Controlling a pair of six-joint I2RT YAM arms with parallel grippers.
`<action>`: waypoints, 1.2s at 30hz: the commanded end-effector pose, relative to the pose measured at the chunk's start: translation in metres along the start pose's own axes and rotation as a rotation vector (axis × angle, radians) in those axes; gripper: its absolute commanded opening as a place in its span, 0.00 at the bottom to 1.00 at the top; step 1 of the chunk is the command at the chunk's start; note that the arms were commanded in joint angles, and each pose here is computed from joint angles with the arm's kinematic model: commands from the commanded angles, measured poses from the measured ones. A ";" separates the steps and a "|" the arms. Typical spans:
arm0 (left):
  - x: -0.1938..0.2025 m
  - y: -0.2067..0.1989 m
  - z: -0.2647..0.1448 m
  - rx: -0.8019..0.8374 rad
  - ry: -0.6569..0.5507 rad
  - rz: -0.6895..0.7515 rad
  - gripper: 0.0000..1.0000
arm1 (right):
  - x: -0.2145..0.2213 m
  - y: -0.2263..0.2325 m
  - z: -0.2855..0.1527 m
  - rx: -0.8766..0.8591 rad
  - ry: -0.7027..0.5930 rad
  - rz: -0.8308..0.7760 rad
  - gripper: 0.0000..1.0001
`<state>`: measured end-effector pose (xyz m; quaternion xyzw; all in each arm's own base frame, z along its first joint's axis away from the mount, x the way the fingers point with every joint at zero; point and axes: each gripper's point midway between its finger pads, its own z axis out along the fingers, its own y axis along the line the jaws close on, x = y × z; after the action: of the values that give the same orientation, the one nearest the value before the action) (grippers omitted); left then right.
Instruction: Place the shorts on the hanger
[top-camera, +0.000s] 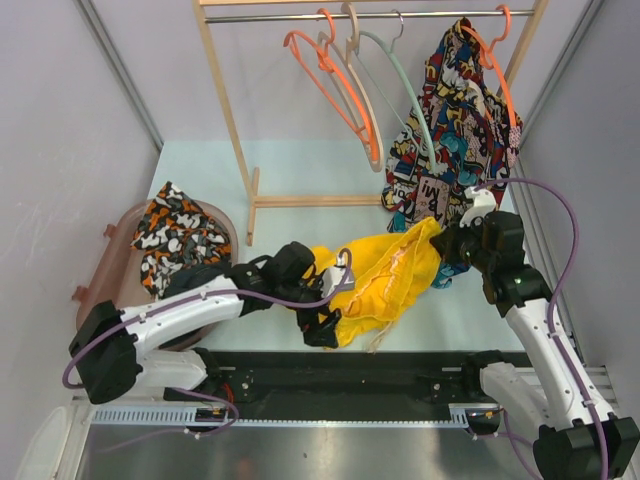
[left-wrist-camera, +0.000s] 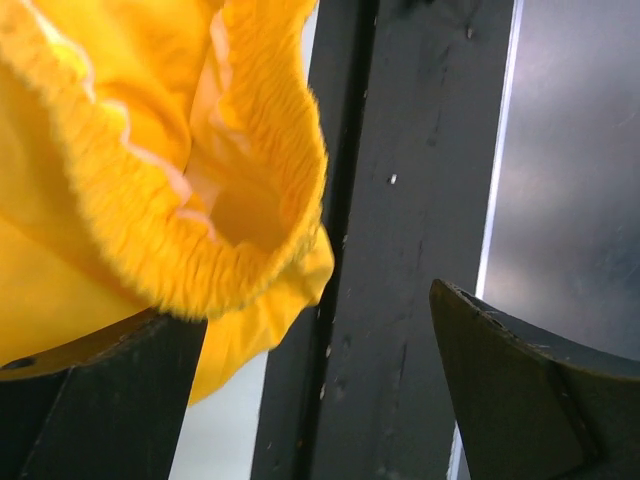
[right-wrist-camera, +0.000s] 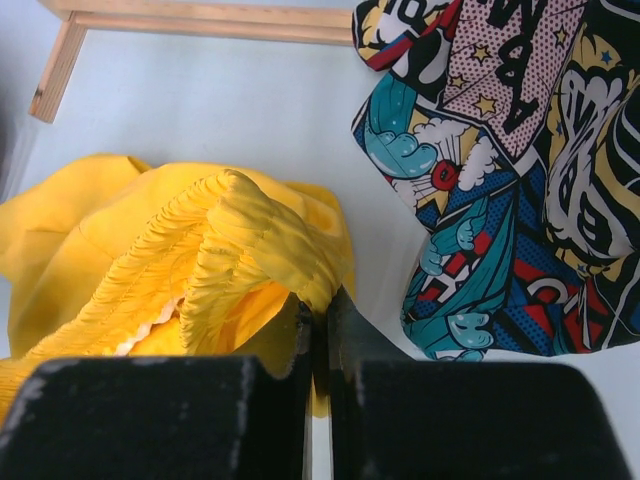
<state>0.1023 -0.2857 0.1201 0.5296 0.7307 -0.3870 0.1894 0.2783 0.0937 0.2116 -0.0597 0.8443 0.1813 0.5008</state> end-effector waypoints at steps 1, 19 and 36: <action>-0.045 -0.008 0.018 -0.021 -0.131 -0.048 0.91 | -0.020 -0.002 0.003 0.027 -0.078 0.033 0.00; -0.103 0.024 -0.075 -0.108 -0.117 0.136 0.00 | -0.064 0.032 -0.044 -0.104 -0.249 -0.096 0.00; -0.219 -0.037 -0.304 -0.543 -0.328 0.673 0.00 | -0.197 0.127 -0.177 -0.391 -0.613 -0.425 0.00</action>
<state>0.1917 -0.2101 0.4673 0.5833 0.5610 -0.2181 0.5454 0.1944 0.1282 0.4801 -0.2388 0.5876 0.2534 0.7304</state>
